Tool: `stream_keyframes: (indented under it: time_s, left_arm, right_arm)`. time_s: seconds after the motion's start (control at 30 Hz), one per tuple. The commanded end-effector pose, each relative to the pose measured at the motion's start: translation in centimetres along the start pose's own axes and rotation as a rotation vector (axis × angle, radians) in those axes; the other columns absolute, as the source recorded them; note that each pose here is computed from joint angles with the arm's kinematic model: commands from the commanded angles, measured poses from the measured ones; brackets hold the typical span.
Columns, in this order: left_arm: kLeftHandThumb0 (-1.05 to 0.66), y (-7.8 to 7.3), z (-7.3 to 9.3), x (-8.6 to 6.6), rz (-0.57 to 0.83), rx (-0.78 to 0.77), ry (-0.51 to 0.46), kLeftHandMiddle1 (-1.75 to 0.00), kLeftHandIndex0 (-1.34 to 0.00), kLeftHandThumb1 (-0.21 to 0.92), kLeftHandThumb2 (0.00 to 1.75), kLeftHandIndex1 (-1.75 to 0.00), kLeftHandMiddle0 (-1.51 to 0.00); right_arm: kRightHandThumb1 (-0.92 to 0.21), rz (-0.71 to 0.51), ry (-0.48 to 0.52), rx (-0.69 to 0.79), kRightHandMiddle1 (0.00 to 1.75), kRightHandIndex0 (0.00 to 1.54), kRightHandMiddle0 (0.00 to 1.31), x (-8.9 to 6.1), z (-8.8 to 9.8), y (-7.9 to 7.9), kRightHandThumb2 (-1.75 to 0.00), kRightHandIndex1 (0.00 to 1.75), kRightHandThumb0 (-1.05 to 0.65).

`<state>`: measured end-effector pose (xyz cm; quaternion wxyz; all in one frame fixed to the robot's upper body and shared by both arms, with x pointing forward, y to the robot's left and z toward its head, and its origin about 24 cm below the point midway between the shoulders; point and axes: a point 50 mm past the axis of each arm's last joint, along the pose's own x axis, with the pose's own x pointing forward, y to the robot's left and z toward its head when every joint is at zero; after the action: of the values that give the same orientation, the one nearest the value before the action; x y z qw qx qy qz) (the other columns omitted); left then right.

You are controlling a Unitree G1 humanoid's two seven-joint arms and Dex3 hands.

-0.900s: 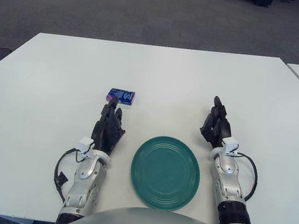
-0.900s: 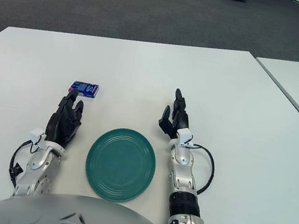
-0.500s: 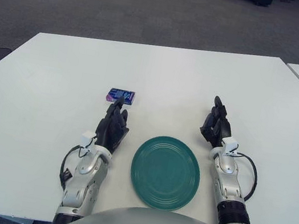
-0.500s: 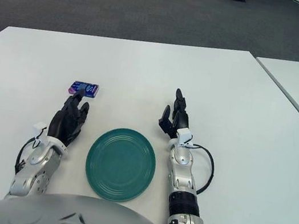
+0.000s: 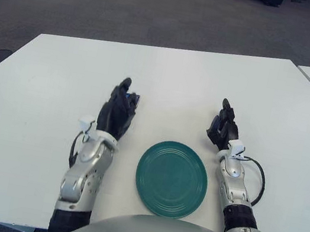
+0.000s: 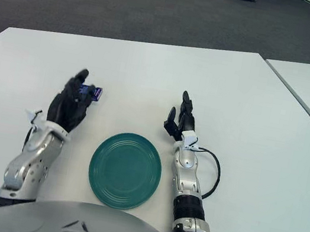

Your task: Put the gum into the plate.

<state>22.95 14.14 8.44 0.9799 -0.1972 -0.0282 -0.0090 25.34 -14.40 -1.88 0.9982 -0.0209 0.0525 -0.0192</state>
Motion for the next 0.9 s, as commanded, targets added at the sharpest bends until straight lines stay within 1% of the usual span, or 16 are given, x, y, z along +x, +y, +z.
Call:
stream_keyframes:
  time_s: [0.0, 0.07, 0.13, 0.17, 0.2, 0.23, 0.27, 0.3, 0.33, 0.4, 0.5, 0.53, 0.57, 0.6, 0.7, 0.87]
  left_arm:
    - [-0.91, 0.3, 2.1, 2.7, -0.027, 0.299, -0.126, -0.02, 0.0, 0.92, 0.86, -0.41, -0.1]
    - [-0.92, 0.6, 2.2, 3.9, -0.054, 0.449, -0.15, -0.03, 0.0, 0.92, 0.85, -0.45, -0.12]
    - [-0.92, 0.8, 2.1, 4.6, -0.074, 0.526, -0.164, -0.03, 0.0, 0.92, 0.83, -0.48, -0.14]
    - [-0.93, 1.2, 1.8, 5.4, -0.102, 0.646, -0.169, -0.03, 0.0, 0.92, 0.82, -0.49, -0.14]
    - [-0.93, 1.8, 1.3, 6.2, -0.14, 0.808, -0.171, -0.03, 0.0, 0.92, 0.81, -0.49, -0.15]
    - [-0.96, 2.4, 1.0, 6.8, -0.17, 0.924, -0.171, -0.04, 0.0, 0.92, 0.78, -0.52, -0.16]
    - [-0.98, 3.0, 0.6, 7.6, -0.221, 1.158, -0.178, -0.04, 0.0, 0.92, 0.76, -0.53, -0.17]
    - [-0.99, 3.4, 0.4, 8.0, -0.254, 1.305, -0.187, -0.04, 0.0, 0.92, 0.74, -0.56, -0.18]
    - [-1.01, 3.6, 0.2, 8.5, -0.302, 1.476, -0.191, -0.03, 0.0, 0.92, 0.71, -0.6, -0.18]
    - [-1.03, 3.9, -0.3, 9.0, -0.361, 1.667, -0.188, -0.03, 0.0, 0.92, 0.67, -0.67, -0.19]
    - [-1.04, 4.6, -0.9, 9.5, -0.417, 1.784, -0.161, -0.01, 0.0, 0.92, 0.61, -0.72, -0.17]
    - [-1.04, 4.8, -0.8, 9.8, -0.452, 1.816, -0.14, -0.01, 0.0, 0.92, 0.6, -0.72, -0.16]
    - [-1.05, 4.9, -0.8, 9.9, -0.475, 1.838, -0.124, -0.01, 0.0, 0.92, 0.59, -0.67, -0.13]
    - [-1.05, 5.1, -0.7, 10.1, -0.506, 1.866, -0.105, -0.01, 0.0, 0.92, 0.58, -0.65, -0.12]
    - [-1.05, 5.4, -0.4, 10.7, -0.564, 1.929, -0.07, -0.01, 0.0, 0.92, 0.56, -0.48, -0.04]
    - [-1.05, 5.4, -0.2, 12.0, -0.62, 2.005, -0.022, 0.0, 0.0, 0.92, 0.53, -0.38, -0.01]
  right_arm:
    - [-0.92, 0.011, 0.429, -0.022, 0.05, 0.02, 0.05, -4.7, -7.9, 0.6, -0.9, 0.01, -0.89]
    - [-0.92, 0.011, 0.429, -0.024, 0.05, 0.03, 0.05, -4.7, -7.9, 0.6, -0.9, 0.01, -0.89]
    - [-0.92, 0.011, 0.429, -0.025, 0.06, 0.03, 0.05, -4.6, -7.9, 0.6, -0.9, 0.01, -0.9]
    - [-0.92, 0.012, 0.43, -0.025, 0.06, 0.03, 0.05, -4.6, -8.0, 0.6, -0.9, 0.01, -0.9]
    - [-0.92, 0.013, 0.431, -0.025, 0.06, 0.03, 0.05, -4.5, -8.0, 0.6, -0.9, 0.01, -0.9]
    - [-0.92, 0.013, 0.432, -0.025, 0.07, 0.04, 0.05, -4.5, -8.0, 0.7, -0.91, 0.01, -0.9]
    - [-0.92, 0.014, 0.433, -0.025, 0.07, 0.04, 0.05, -4.5, -8.1, 0.7, -0.91, 0.01, -0.9]
    - [-0.92, 0.015, 0.433, -0.025, 0.07, 0.04, 0.05, -4.5, -8.1, 0.7, -0.91, 0.01, -0.9]
    - [-0.92, 0.015, 0.432, -0.026, 0.08, 0.05, 0.05, -4.5, -8.1, 0.7, -0.91, 0.01, -0.89]
    - [-0.92, 0.016, 0.43, -0.026, 0.13, 0.05, 0.03, -4.5, -8.1, 0.6, -0.91, 0.01, -0.89]
    - [-0.92, 0.016, 0.427, -0.028, 0.16, 0.06, 0.01, -4.4, -8.1, 0.5, -0.91, 0.0, -0.89]
    - [-0.92, 0.016, 0.425, -0.029, 0.16, 0.06, 0.0, -4.5, -8.1, 0.5, -0.91, 0.0, -0.89]
    - [-0.92, 0.016, 0.425, -0.029, 0.16, 0.06, 0.0, -4.4, -8.1, 0.5, -0.91, 0.0, -0.89]
    - [-0.92, 0.016, 0.424, -0.029, 0.16, 0.06, 0.0, -4.5, -8.1, 0.5, -0.92, 0.0, -0.89]
    - [-0.92, 0.013, 0.425, -0.029, 0.15, 0.06, 0.0, -4.5, -8.2, 0.4, -0.92, 0.0, -0.88]
    - [-0.92, 0.007, 0.433, -0.032, 0.15, 0.06, 0.0, -4.6, -8.5, 0.3, -0.93, 0.0, -0.88]
